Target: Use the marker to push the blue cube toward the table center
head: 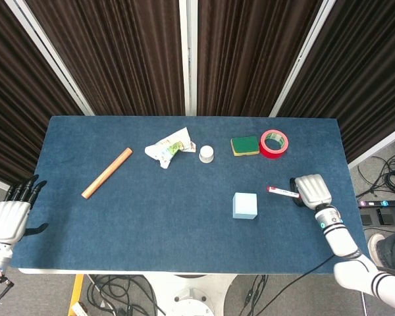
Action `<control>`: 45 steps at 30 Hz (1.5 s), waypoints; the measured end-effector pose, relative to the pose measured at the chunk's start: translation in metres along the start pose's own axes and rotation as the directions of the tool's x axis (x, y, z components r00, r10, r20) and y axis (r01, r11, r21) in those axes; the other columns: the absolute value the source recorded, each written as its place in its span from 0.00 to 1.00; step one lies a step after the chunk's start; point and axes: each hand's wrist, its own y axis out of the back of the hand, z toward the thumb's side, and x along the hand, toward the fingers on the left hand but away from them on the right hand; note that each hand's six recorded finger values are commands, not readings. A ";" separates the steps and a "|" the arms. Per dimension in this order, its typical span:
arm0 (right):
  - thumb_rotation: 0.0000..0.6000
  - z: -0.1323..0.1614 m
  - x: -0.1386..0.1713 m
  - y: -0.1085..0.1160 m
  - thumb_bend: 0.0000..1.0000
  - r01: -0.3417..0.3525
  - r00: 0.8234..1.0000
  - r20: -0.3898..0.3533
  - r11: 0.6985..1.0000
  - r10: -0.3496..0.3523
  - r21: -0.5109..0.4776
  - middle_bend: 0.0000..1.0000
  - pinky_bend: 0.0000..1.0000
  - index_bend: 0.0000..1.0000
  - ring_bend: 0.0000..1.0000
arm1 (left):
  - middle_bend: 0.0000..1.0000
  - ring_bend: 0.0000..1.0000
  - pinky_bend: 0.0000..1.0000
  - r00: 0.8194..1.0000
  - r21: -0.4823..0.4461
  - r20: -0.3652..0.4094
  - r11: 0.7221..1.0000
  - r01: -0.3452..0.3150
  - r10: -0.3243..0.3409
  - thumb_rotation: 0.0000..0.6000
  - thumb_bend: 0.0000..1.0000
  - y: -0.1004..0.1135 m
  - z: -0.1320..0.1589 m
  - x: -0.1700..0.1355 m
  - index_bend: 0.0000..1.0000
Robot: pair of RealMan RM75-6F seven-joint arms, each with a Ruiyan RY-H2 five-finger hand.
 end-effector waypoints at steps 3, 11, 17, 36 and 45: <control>1.00 -0.007 0.009 -0.001 0.24 -0.018 0.998 -0.064 0.999 0.021 0.039 0.61 1.00 0.63 0.95 | 0.06 0.00 0.10 1.000 0.003 0.006 1.000 0.000 0.000 1.00 0.01 -0.001 0.004 0.002 0.14; 1.00 -0.027 0.024 0.001 0.24 -0.022 0.991 -0.126 0.994 0.036 0.111 0.62 1.00 0.64 0.95 | 0.06 0.00 0.10 1.000 0.006 0.008 1.000 -0.004 0.004 1.00 0.01 0.001 0.007 0.002 0.14; 1.00 -0.014 0.023 -0.005 0.24 -0.029 0.987 -0.157 0.995 0.043 0.095 0.62 1.00 0.64 0.95 | 0.06 0.00 0.10 1.000 0.006 0.003 1.000 -0.007 0.007 1.00 0.01 0.003 0.005 0.002 0.14; 1.00 0.048 0.003 -0.016 0.24 -0.001 0.978 -0.209 0.996 0.019 0.088 0.62 1.00 0.65 0.95 | 0.06 0.00 0.10 1.000 -0.014 -0.019 1.000 -0.006 0.006 1.00 0.01 0.004 -0.012 -0.001 0.14; 1.00 0.093 -0.009 -0.014 0.24 0.018 0.969 -0.247 0.998 -0.003 0.059 0.63 1.00 0.65 0.95 | 0.06 0.00 0.10 0.999 -0.020 -0.035 1.000 -0.016 0.015 1.00 0.01 0.008 -0.022 -0.004 0.14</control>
